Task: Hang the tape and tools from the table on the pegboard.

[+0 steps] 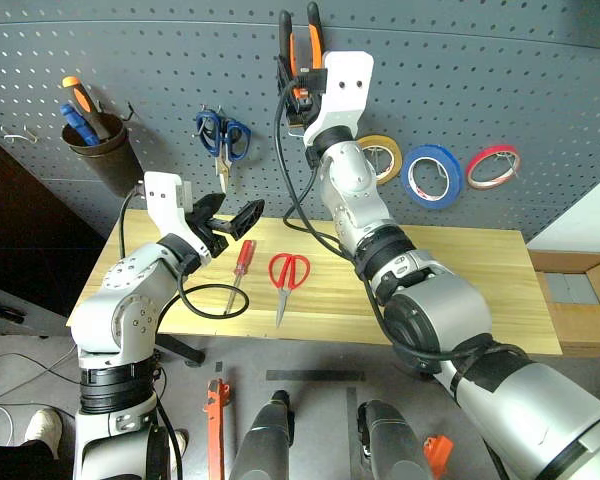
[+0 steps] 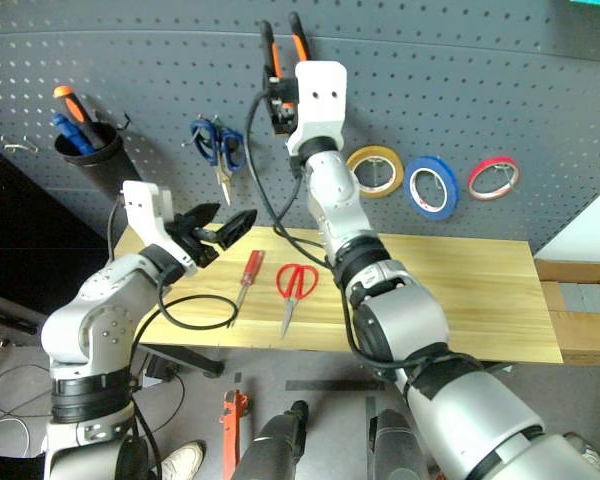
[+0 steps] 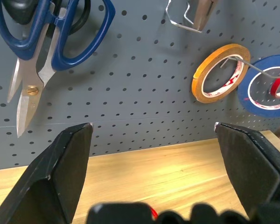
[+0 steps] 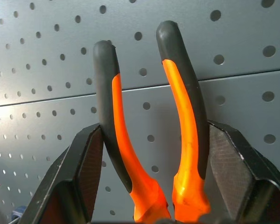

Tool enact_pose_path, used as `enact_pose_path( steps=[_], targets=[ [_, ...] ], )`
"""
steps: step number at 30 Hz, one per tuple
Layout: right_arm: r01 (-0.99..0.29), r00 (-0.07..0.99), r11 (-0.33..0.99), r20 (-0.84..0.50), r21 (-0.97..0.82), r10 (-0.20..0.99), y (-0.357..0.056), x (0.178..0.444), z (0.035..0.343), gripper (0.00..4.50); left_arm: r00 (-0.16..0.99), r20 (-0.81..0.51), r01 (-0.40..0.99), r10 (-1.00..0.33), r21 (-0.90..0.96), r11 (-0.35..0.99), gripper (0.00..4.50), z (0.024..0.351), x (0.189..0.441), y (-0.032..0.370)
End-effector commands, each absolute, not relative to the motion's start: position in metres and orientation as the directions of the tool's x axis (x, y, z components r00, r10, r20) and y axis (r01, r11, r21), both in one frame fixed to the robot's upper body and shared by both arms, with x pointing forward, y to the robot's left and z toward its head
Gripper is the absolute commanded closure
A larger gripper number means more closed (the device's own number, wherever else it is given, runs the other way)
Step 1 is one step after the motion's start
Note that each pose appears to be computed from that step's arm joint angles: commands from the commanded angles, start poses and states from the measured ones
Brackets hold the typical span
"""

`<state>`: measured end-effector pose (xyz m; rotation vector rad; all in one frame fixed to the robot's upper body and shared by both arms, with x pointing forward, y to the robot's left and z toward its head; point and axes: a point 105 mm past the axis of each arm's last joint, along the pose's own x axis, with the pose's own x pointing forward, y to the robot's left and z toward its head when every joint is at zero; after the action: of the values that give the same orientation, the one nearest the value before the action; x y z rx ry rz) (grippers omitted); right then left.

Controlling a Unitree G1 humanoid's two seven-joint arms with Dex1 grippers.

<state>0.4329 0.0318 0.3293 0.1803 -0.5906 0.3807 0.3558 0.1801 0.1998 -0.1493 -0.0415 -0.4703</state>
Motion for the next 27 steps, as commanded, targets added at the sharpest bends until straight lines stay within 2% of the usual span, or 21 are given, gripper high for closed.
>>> enact_pose_path(
  steps=[1, 4, 6, 16, 19, 24, 27],
  targets=[
    [-0.422, 0.744, 0.903, 0.599, 0.08, 0.295, 0.038, 0.428, 0.354, 1.65, 0.888, 0.123, 0.455, -0.443, -0.092, 0.886, 0.0, 0.216, 0.354, 0.185],
    [-0.411, 0.711, 0.907, 0.654, 0.088, 0.259, 0.03, 0.423, 0.378, 1.65, 0.888, 0.124, 0.454, -0.442, -0.089, 0.887, 0.0, 0.216, 0.353, 0.186],
    [-0.408, 0.698, 0.909, 0.671, 0.086, 0.25, 0.029, 0.421, 0.384, 1.65, 0.888, 0.125, 0.454, -0.443, -0.088, 0.887, 0.0, 0.216, 0.353, 0.187],
    [-0.409, 0.717, 0.909, 0.646, 0.086, 0.261, 0.035, 0.423, 0.371, 1.65, 0.884, 0.121, 0.463, -0.452, -0.086, 0.882, 0.0, 0.216, 0.352, 0.184],
    [-0.417, 0.731, 0.908, 0.608, 0.04, 0.309, 0.044, 0.425, 0.351, 1.65, 0.885, 0.121, 0.46, -0.449, -0.084, 0.884, 0.0, 0.216, 0.352, 0.186],
    [-0.482, 0.786, 0.875, 0.455, 0.03, 0.418, 0.065, 0.43, 0.293, 1.65, 0.888, 0.11, 0.456, -0.447, -0.08, 0.887, 0.0, 0.215, 0.35, 0.189],
    [-0.481, 0.786, 0.876, 0.455, 0.023, 0.42, 0.062, 0.431, 0.292, 1.65, 0.889, 0.106, 0.455, -0.446, -0.081, 0.887, 0.0, 0.214, 0.35, 0.191]
  ],
)
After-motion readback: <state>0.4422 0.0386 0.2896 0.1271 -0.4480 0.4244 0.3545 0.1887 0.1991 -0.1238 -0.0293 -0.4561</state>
